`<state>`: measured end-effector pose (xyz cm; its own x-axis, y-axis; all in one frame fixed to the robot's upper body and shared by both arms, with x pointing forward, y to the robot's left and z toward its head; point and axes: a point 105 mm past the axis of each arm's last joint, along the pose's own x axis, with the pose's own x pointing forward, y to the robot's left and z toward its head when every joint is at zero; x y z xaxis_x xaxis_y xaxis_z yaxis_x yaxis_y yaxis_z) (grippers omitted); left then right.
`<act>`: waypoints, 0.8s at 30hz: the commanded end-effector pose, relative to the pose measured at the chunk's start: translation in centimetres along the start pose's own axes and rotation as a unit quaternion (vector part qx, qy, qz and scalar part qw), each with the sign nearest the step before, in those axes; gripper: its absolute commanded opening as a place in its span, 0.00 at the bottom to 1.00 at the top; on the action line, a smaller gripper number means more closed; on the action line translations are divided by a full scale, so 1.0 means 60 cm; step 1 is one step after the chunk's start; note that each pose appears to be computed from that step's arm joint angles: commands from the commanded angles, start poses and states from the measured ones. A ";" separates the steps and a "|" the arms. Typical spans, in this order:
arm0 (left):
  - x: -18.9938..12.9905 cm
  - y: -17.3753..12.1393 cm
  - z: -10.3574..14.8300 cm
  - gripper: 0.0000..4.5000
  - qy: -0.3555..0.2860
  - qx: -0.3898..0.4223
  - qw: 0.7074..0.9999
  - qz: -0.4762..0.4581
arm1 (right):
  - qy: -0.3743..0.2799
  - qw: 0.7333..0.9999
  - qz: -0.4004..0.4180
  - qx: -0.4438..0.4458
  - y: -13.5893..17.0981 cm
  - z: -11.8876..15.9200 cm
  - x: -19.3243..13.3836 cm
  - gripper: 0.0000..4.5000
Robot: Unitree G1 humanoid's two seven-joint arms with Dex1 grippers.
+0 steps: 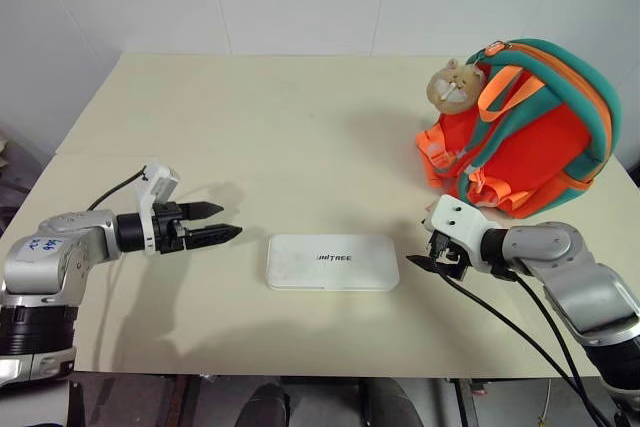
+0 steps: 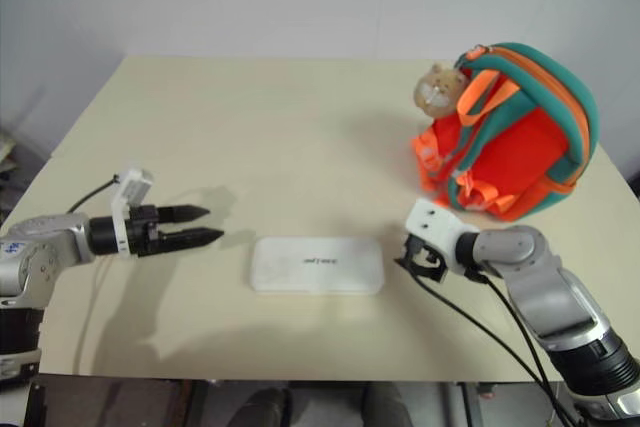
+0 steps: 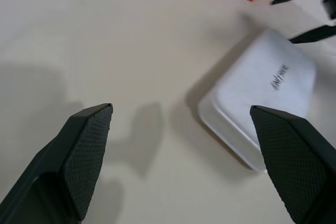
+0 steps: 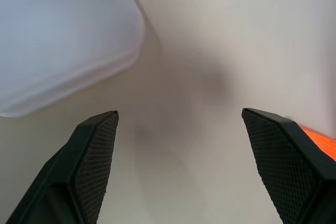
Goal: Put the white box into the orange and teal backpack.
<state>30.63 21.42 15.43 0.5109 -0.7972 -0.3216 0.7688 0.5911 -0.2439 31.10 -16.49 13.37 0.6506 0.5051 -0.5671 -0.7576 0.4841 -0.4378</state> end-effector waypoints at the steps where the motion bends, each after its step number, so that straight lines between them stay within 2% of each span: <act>1: 0.004 -0.019 -0.003 0.99 0.003 -0.016 1.000 -0.021 | -0.028 0.999 -0.018 -0.017 -0.007 0.026 0.005 1.00; 12: 0.030 -0.047 -0.059 0.99 0.061 -0.127 0.987 -0.072 | -0.033 0.999 -0.008 -0.020 0.005 0.032 0.015 1.00; 24: 0.078 -0.067 -0.052 0.99 0.042 -0.158 0.979 -0.121 | -0.037 0.999 0.009 -0.029 0.016 0.039 0.021 1.00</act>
<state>28.66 15.94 11.36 0.2910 -0.9038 -0.3137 0.6873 0.4256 -0.5886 31.34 -14.20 12.93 0.6311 0.5484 -0.5486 -0.7757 0.4508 -0.4417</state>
